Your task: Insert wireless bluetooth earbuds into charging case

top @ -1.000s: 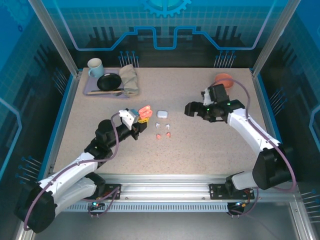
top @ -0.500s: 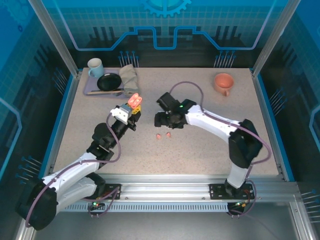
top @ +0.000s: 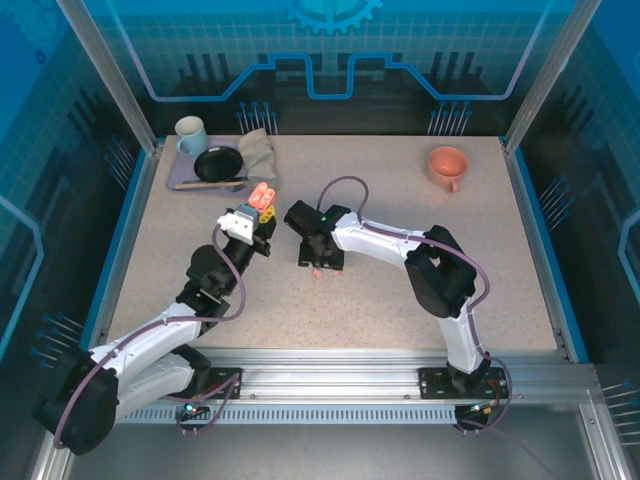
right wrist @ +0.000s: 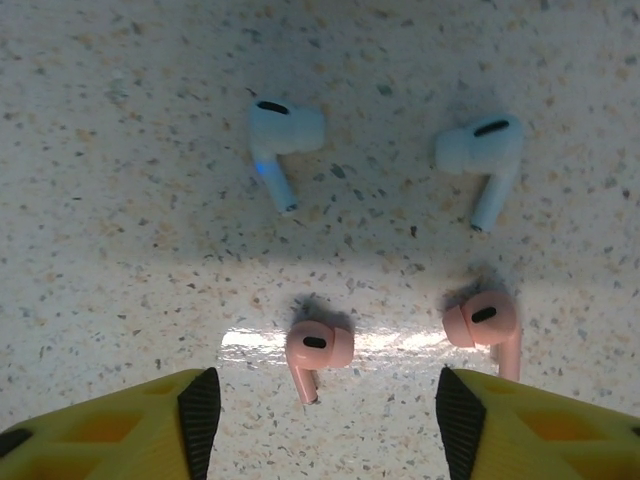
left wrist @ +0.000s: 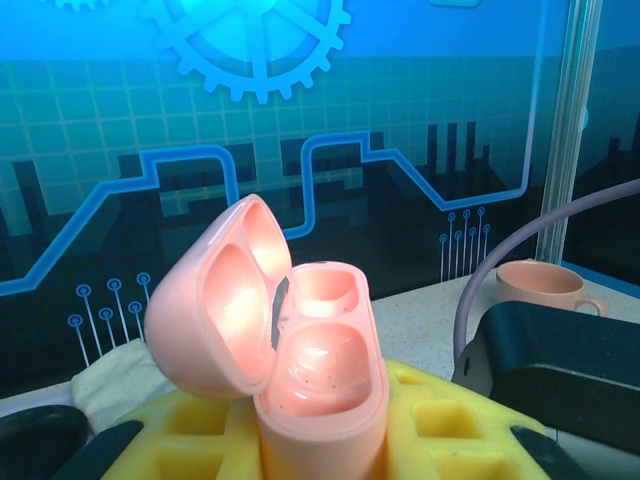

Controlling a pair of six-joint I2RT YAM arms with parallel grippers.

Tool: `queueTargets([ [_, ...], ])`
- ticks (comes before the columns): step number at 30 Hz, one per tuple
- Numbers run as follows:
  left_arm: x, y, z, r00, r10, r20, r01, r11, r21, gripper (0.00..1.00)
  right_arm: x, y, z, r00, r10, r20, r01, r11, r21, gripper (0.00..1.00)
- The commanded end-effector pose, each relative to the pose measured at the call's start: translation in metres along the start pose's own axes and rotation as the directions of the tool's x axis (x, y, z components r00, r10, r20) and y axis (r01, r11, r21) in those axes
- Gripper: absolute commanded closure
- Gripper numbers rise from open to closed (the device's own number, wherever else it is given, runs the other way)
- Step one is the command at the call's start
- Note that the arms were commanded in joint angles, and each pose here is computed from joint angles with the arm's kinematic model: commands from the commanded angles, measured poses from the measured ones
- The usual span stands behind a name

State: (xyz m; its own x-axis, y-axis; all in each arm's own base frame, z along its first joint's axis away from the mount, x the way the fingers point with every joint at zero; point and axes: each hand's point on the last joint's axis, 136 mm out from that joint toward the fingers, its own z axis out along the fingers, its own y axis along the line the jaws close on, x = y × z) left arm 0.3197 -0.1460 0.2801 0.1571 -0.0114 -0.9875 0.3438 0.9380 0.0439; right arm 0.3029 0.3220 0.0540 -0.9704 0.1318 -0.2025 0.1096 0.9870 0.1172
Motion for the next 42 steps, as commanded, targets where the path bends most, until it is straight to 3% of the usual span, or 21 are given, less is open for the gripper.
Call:
queueTargets([
  [1,-0.009,0.007,-0.003,0.998,-0.034,0.046,0.035,0.999,-0.031,1.0,0.008,0.009,-0.001,0.996,0.087,-0.005,-0.087,0.996,0.021,0.42],
  [11,-0.009,0.007,-0.002,0.997,-0.047,0.054,0.049,0.998,-0.03,1.0,0.016,0.009,0.015,0.968,0.249,-0.03,-0.246,0.966,0.08,0.48],
  [32,-0.008,0.004,-0.004,0.996,-0.063,0.055,0.064,0.998,-0.011,1.0,0.016,0.001,0.035,0.966,0.258,-0.028,-0.25,0.954,0.164,0.5],
  [42,-0.006,0.003,-0.003,0.997,-0.064,0.051,0.065,0.998,-0.005,1.0,0.012,-0.001,0.043,0.968,0.247,-0.034,-0.237,0.956,0.173,0.56],
])
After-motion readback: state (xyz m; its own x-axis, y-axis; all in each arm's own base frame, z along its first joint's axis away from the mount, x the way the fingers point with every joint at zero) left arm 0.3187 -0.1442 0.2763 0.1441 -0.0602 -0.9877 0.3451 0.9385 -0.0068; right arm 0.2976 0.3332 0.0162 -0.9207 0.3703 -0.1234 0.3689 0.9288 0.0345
